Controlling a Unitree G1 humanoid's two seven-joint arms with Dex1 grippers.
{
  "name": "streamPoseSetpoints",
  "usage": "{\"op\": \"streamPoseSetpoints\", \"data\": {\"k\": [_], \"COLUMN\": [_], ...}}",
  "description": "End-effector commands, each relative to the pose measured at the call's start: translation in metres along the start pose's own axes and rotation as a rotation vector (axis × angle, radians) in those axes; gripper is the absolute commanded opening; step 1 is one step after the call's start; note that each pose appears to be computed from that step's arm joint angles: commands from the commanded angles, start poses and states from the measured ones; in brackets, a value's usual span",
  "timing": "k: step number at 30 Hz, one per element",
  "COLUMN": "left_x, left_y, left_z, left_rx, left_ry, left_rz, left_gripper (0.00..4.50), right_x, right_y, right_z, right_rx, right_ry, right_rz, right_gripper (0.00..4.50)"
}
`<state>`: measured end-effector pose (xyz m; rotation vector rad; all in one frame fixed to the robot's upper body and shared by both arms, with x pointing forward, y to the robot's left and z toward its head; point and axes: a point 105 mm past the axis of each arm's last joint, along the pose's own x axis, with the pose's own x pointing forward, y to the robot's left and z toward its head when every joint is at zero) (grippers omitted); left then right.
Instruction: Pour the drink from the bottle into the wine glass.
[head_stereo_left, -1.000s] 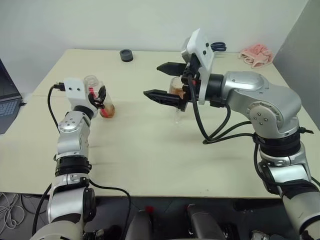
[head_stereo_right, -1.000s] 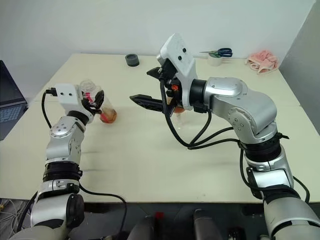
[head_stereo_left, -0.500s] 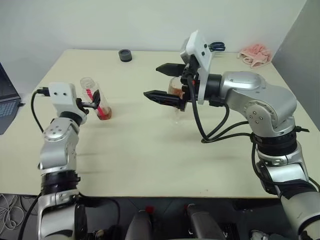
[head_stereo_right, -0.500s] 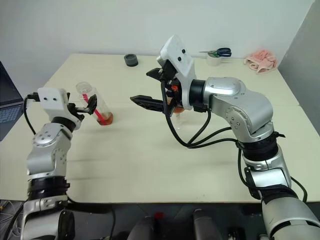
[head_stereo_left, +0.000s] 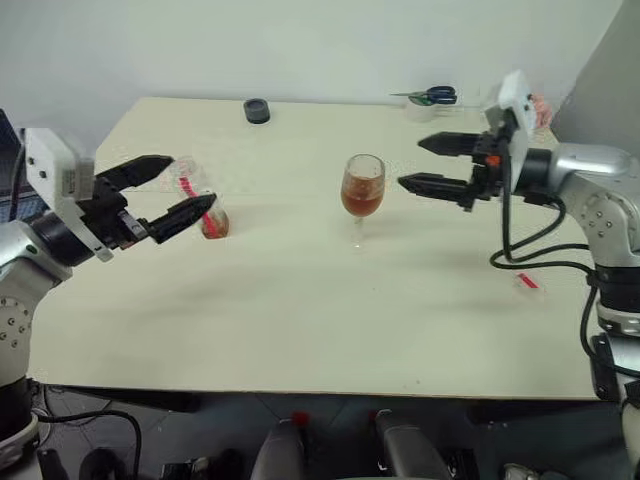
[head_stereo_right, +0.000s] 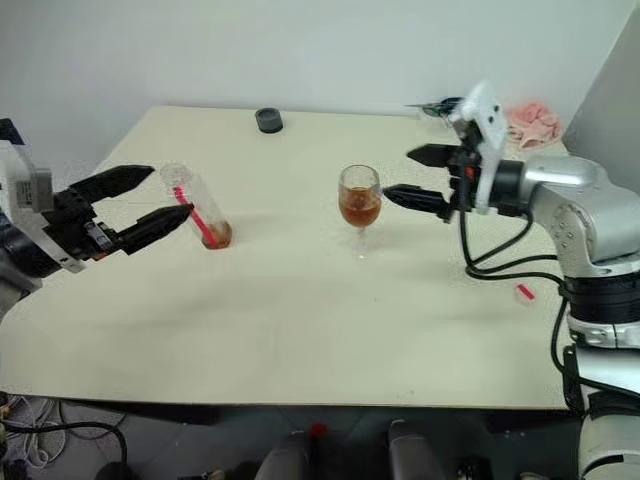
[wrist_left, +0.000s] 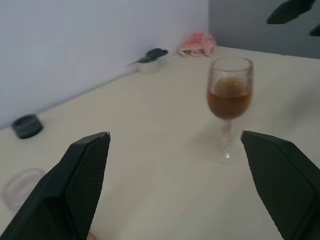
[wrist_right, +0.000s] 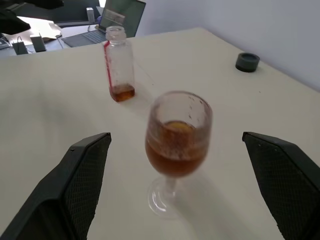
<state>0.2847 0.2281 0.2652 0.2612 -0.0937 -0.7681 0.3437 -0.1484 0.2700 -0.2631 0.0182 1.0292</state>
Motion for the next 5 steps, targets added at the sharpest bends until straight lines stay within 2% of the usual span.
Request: {"op": "streamPoseSetpoints", "data": {"k": [1, 5], "left_x": [0.003, 0.006], "left_y": [-0.003, 0.008], "left_z": [0.013, 0.007], "left_rx": [0.044, 0.070], "left_ry": [-0.004, 0.020], "left_rz": [-0.068, -0.058], "left_gripper": [4.49, 4.49], "right_x": [-0.025, -0.034], "right_y": [0.001, 0.003], "right_z": [0.019, 0.024], "right_rx": [-0.072, -0.081], "right_ry": [-0.083, -0.122], "right_rz": [0.004, 0.005], "right_gripper": [4.50, 4.50]}}
